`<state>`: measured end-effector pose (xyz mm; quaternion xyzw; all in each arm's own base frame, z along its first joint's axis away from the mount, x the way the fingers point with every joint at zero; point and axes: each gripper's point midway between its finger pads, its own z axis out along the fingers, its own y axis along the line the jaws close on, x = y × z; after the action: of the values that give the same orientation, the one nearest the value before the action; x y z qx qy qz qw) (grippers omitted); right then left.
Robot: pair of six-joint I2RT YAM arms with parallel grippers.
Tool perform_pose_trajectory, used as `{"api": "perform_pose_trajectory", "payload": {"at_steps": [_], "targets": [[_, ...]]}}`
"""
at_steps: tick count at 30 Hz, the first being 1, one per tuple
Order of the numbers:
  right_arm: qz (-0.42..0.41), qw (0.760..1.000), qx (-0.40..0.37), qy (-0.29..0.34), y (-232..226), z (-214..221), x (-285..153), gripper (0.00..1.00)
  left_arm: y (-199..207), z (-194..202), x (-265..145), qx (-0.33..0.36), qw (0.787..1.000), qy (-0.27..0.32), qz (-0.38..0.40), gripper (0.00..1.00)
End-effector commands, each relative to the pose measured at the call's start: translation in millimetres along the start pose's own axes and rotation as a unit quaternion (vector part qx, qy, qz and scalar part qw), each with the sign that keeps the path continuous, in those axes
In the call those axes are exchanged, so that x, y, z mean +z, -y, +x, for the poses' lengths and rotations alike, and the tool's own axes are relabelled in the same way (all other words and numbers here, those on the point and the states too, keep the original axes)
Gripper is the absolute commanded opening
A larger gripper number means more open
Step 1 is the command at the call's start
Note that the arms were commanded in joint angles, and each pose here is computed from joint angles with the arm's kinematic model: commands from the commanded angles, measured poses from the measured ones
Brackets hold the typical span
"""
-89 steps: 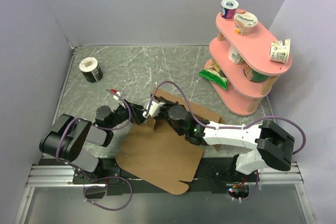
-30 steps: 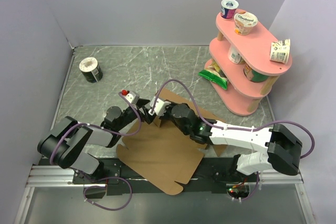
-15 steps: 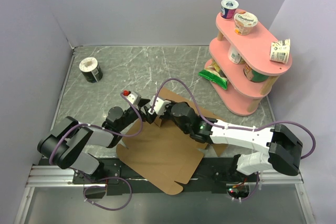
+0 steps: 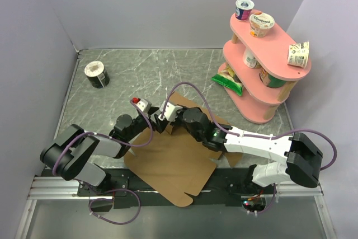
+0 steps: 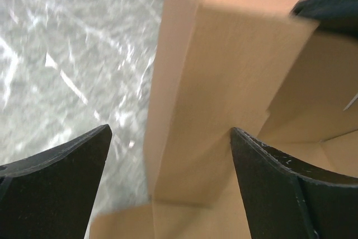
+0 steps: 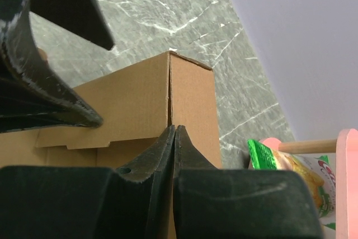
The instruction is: Fold the paper box
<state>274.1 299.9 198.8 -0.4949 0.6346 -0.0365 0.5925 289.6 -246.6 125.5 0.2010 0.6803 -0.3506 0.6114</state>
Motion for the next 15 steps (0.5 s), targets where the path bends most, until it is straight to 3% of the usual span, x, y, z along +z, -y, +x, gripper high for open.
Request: {"api": "perform_pose_trajectory", "payload": {"at_steps": [1, 13, 15], "targets": [[-0.019, 1.0, 0.009, 0.013, -0.5, -11.0, -4.4, 0.06, -9.7, 21.6, -7.4, 0.009, 0.999, -0.035, -0.023, 0.95], [-0.025, 0.999, 0.017, 0.011, 0.9, -12.6, -6.1, 0.05, 8.4, -5.6, 5.9, 0.008, 1.0, -0.006, 0.024, 0.99], [-0.028, 0.999, 0.02, 0.013, 2.3, -15.7, -8.1, 0.09, 16.7, -13.2, 8.2, 0.007, 0.999, 0.0, 0.045, 0.99]]}}
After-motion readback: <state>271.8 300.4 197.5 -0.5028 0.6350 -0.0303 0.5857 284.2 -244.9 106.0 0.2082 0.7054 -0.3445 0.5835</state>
